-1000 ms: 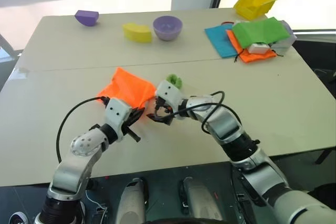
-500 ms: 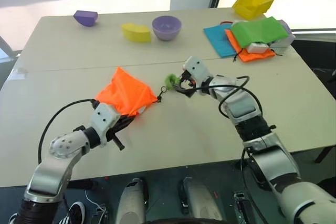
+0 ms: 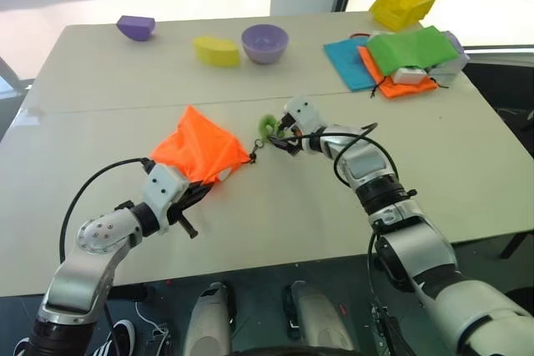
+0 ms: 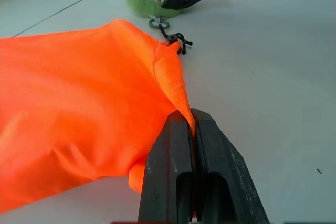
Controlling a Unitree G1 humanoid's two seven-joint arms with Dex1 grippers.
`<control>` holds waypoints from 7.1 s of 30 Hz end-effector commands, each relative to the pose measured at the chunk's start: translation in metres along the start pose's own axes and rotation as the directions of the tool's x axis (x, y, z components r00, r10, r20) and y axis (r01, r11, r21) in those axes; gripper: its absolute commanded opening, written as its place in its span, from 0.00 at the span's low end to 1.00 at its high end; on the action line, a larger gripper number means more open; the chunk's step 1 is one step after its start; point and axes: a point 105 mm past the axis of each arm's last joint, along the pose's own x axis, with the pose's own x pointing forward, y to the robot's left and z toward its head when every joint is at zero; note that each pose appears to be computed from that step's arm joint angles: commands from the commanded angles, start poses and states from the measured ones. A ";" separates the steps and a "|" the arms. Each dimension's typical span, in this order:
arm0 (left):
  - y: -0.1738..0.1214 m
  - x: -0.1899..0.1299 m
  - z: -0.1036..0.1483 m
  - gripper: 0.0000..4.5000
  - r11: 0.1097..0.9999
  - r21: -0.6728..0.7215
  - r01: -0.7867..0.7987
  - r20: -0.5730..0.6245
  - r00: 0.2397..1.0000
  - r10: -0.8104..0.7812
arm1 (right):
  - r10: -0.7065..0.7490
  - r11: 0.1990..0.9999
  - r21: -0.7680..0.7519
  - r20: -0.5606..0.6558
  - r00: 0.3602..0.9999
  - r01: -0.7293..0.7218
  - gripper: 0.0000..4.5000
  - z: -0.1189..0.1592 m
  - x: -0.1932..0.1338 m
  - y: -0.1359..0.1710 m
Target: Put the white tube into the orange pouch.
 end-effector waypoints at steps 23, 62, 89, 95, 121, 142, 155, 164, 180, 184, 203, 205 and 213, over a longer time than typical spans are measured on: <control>0.010 -0.011 0.000 0.06 0.987 -0.111 0.120 0.048 0.992 -0.116 | 0.114 0.974 0.201 -0.028 0.993 -0.106 0.00 -0.026 -0.106 0.027; -0.018 0.137 0.062 0.62 0.878 0.084 0.472 0.176 0.860 -0.479 | 0.005 0.984 0.173 0.217 0.976 -0.044 0.00 0.032 -0.112 0.016; -0.010 0.138 0.060 0.00 0.884 0.099 0.456 0.149 0.872 -0.466 | -0.027 0.989 0.145 0.265 0.964 -0.012 0.00 0.047 -0.110 0.014; -0.014 0.135 0.054 0.00 0.868 0.087 0.488 0.119 0.860 -0.496 | -0.046 0.990 0.142 0.271 0.961 0.007 0.00 0.048 -0.111 0.010; -0.013 0.133 0.055 0.32 0.864 0.023 0.504 0.139 0.854 -0.502 | -0.153 0.974 0.212 0.331 0.931 0.085 0.00 0.063 -0.114 -0.013; -0.024 0.137 0.055 0.00 0.846 0.047 0.531 0.119 0.838 -0.533 | -0.127 0.978 0.200 0.331 0.935 0.063 0.00 0.062 -0.114 -0.003; -0.019 0.136 0.057 0.36 0.862 -0.025 0.507 0.161 0.853 -0.497 | -0.131 0.977 0.201 0.328 0.936 0.066 0.00 0.063 -0.113 -0.006; -0.018 0.135 0.058 0.36 0.863 0.006 0.505 0.163 0.851 -0.499 | -0.122 0.979 0.198 0.332 0.935 0.057 0.00 0.064 -0.113 -0.003; -0.016 0.136 0.053 0.01 0.869 0.016 0.495 0.121 0.862 -0.493 | -0.127 0.978 0.200 0.334 0.934 0.062 0.00 0.064 -0.113 -0.004; -0.018 0.135 0.050 0.01 0.861 0.013 0.509 0.108 0.855 -0.507 | -0.133 0.977 0.201 0.336 0.932 0.067 0.00 0.065 -0.114 -0.006; -0.023 0.121 0.030 0.01 0.830 0.007 0.558 0.000 0.830 -0.558 | -0.278 0.943 0.285 0.403 0.872 0.169 0.00 0.080 -0.124 -0.036; -0.021 0.119 0.033 0.01 0.834 0.023 0.551 0.006 0.834 -0.551 | -0.293 0.938 0.296 0.409 0.864 0.178 0.00 0.081 -0.126 -0.040; -0.016 0.106 0.023 0.01 0.822 0.011 0.570 -0.044 0.821 -0.569 | -0.304 0.937 0.294 0.410 0.860 0.190 0.00 0.081 -0.127 -0.042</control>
